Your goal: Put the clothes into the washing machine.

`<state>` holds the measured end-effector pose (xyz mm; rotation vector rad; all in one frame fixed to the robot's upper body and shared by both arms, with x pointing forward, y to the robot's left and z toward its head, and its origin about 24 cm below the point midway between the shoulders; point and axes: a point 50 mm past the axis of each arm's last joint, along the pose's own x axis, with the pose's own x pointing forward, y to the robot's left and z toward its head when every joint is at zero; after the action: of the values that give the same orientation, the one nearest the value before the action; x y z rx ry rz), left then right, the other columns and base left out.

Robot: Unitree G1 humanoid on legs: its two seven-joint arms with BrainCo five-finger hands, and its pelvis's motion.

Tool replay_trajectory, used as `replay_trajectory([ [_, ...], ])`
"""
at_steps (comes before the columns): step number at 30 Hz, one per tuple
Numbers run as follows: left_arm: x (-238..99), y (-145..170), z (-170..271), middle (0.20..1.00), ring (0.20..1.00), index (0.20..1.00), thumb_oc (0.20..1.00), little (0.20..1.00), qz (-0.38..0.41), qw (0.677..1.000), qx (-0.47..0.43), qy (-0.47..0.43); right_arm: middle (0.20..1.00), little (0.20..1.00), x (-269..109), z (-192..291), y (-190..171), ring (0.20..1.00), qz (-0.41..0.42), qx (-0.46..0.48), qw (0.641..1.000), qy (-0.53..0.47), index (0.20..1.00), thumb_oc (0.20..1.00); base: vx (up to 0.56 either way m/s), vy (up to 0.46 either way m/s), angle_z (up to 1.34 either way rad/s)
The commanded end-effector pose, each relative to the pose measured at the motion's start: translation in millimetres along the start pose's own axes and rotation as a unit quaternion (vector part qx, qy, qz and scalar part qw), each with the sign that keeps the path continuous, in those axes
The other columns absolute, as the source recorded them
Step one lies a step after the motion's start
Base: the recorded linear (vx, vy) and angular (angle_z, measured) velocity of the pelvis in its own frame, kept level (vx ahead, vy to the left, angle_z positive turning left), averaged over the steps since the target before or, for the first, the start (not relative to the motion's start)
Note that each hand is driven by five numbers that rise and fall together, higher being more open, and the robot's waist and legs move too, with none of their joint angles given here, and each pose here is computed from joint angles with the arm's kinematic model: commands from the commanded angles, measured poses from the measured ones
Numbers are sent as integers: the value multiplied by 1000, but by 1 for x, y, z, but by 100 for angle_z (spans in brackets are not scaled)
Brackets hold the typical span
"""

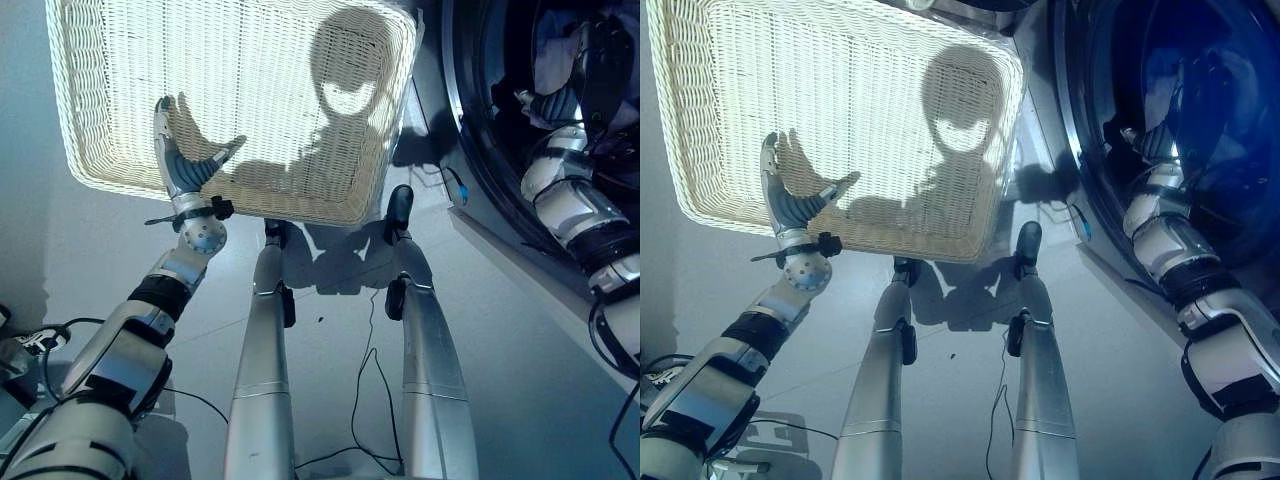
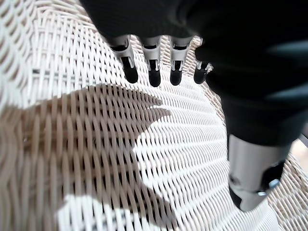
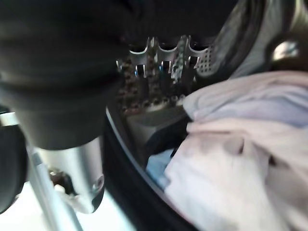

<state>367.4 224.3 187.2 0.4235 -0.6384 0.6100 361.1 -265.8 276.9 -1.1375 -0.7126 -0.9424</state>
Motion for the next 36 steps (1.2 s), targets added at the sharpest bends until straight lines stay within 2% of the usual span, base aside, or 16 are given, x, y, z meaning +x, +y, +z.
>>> replay_trajectory([
  [1,-4,1,1,1000,1000,1000,1000,1000,23,1000,-12,-2,1000,1000,-5,6,-3,1000,-3,10,999,-44,1000,1000,0,0,0],
  [5,-12,-1,-5,1000,1000,1000,1000,1000,13,1000,-10,8,1000,1000,-26,-1,7,1000,30,18,999,-37,1000,1000,-36,26,1],
  [7,-24,-2,-13,1000,1000,1000,1000,1000,0,1000,-5,22,1000,1000,-52,-8,18,1000,67,26,997,-27,1000,1000,-50,32,1],
  [11,-38,-6,-22,1000,1000,1000,1000,1000,-20,999,2,33,1000,1000,-78,-15,27,1000,104,30,994,-16,1000,1000,-41,10,1],
  [12,-50,-7,-29,1000,1000,1000,1000,1000,-41,998,10,44,1000,1000,-102,-21,34,1000,134,33,990,-1,1000,1000,-46,-7,2],
  [13,-50,-7,-29,1000,1000,1000,1000,1000,-42,998,10,44,1000,1000,-102,-21,34,1000,134,32,990,-1,1000,1000,-58,-14,2],
  [21,-106,-2,-69,1000,1000,1000,1000,1000,-160,978,47,123,1000,1000,-184,-36,51,1000,265,48,961,57,1000,1000,-16,-3,1],
  [23,-148,14,-94,1000,1000,1000,1000,1000,-214,957,68,186,1000,1000,-229,-53,49,1000,346,55,932,95,1000,1000,28,15,3],
  [24,-154,17,-98,1000,1000,1000,1000,1000,-221,953,72,196,1000,1000,-237,-56,48,1000,358,54,926,102,1000,1000,40,19,-6],
  [27,-194,37,-120,1000,1000,1000,1000,1000,-264,920,94,274,1000,1000,-284,-74,41,1000,434,68,880,180,1000,1000,76,7,-3],
  [31,-228,56,-134,1000,1000,1000,1000,1000,-292,886,106,343,1000,1000,-325,-81,32,1000,492,63,839,223,1000,1000,124,-9,4],
  [33,-259,75,-144,1000,1000,1000,1000,1000,-322,847,121,405,1000,1000,-364,-94,18,1000,544,55,786,290,1000,1000,223,-33,3],
  [36,-284,91,-150,1000,1000,1000,1000,1000,-341,810,120,461,1000,1000,-401,-105,2,1000,575,50,726,375,1000,1000,181,-13,9],
])
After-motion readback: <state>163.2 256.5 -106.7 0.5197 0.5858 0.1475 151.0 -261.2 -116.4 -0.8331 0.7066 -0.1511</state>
